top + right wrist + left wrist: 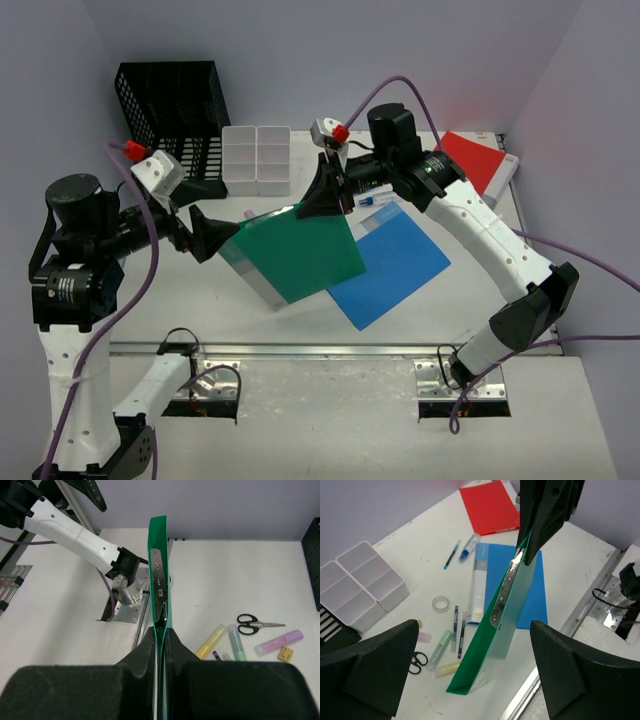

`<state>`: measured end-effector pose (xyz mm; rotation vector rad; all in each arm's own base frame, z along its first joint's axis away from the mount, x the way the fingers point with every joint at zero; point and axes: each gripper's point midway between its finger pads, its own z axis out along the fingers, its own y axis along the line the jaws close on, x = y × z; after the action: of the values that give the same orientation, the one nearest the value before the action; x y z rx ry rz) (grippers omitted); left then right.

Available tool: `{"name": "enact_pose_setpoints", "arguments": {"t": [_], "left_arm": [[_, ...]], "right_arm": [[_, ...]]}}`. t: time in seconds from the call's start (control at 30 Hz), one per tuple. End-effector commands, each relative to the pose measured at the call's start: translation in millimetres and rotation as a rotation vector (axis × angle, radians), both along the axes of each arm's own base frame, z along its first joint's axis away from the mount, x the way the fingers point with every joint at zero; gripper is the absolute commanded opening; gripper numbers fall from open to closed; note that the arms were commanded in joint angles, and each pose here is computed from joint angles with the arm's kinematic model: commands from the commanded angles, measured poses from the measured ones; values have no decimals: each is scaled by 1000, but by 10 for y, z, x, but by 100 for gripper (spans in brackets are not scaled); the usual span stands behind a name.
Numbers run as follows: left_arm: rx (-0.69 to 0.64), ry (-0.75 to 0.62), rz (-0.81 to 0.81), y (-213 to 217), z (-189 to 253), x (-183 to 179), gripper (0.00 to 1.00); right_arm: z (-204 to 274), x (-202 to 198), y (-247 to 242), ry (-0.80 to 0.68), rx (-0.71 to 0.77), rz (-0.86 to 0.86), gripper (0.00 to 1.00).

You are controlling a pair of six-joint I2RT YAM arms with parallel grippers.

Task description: Organize the desk

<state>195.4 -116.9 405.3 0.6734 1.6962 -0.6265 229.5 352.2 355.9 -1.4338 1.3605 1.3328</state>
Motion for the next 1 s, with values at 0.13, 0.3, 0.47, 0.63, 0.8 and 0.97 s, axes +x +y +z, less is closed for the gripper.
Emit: {"name": "enact_pose_setpoints", "arguments": {"t": [0.13,0.3,0.47,0.63,0.8,0.97], "left_arm": [[40,86,-165,-100,-251,36,87],[67,135,-189,-113,-423,29,83],[68,140,-225,-162,-522,-70,79],[29,119,-251,-222,-519,-199,75],[-19,55,-163,-199,-416,-125,78],[-73,5,-115,-196,-318,-130,80]], "right_arm": [[231,-175,31,-80,60,64,0],[227,-221,87,-78,61,83,0],[228,-218,137,-71,64,86,0],[213,-187,180,-63,61,87,0],[186,-204,185,-57,55,90,0],[164,-226,164,-66,48,88,0]]}}
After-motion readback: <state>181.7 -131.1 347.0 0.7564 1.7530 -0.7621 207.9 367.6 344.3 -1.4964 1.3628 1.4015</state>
